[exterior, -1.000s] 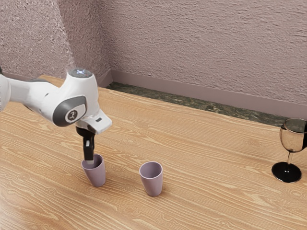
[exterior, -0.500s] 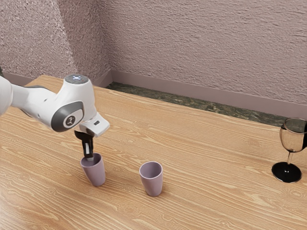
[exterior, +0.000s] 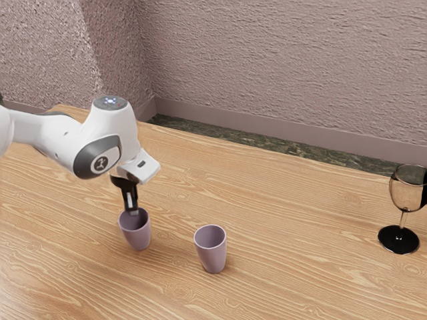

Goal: Place the left cup onto the right cup

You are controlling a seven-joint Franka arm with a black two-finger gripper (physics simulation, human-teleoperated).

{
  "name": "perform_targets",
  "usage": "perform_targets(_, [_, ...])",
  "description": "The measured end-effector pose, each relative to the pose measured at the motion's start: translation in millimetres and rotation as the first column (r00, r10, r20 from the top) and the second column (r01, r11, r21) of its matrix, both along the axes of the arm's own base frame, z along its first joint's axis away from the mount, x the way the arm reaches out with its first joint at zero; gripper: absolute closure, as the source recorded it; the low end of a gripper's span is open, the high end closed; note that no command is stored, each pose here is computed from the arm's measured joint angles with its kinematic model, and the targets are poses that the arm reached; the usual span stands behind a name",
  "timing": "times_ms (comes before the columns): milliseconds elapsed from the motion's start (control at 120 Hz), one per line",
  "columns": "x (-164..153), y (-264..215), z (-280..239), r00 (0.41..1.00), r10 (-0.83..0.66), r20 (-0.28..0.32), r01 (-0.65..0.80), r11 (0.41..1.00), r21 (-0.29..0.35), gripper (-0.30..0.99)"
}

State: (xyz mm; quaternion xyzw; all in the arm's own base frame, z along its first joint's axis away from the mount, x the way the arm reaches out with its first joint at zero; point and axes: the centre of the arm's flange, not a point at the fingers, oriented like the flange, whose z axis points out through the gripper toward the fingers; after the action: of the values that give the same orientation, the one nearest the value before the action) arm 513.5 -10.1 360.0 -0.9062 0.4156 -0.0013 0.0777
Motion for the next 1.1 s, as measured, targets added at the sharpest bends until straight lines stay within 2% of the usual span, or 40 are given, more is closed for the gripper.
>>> perform_targets(208, [20.3,-11.8,72.7,0.997,0.009,0.08,-0.009,1.0,0.006,0.79])
perform_targets(342, [29.9,-31.9,97.4,0.997,-0.006,0.082,0.005,1.0,0.011,0.79])
perform_targets(717, [37.8,-103.8,105.0,0.994,-0.09,0.064,0.089,0.996,0.017,0.79])
perform_targets(1100, [57.2,-174.1,105.3,0.979,-0.184,0.088,0.181,0.983,0.036,0.79])
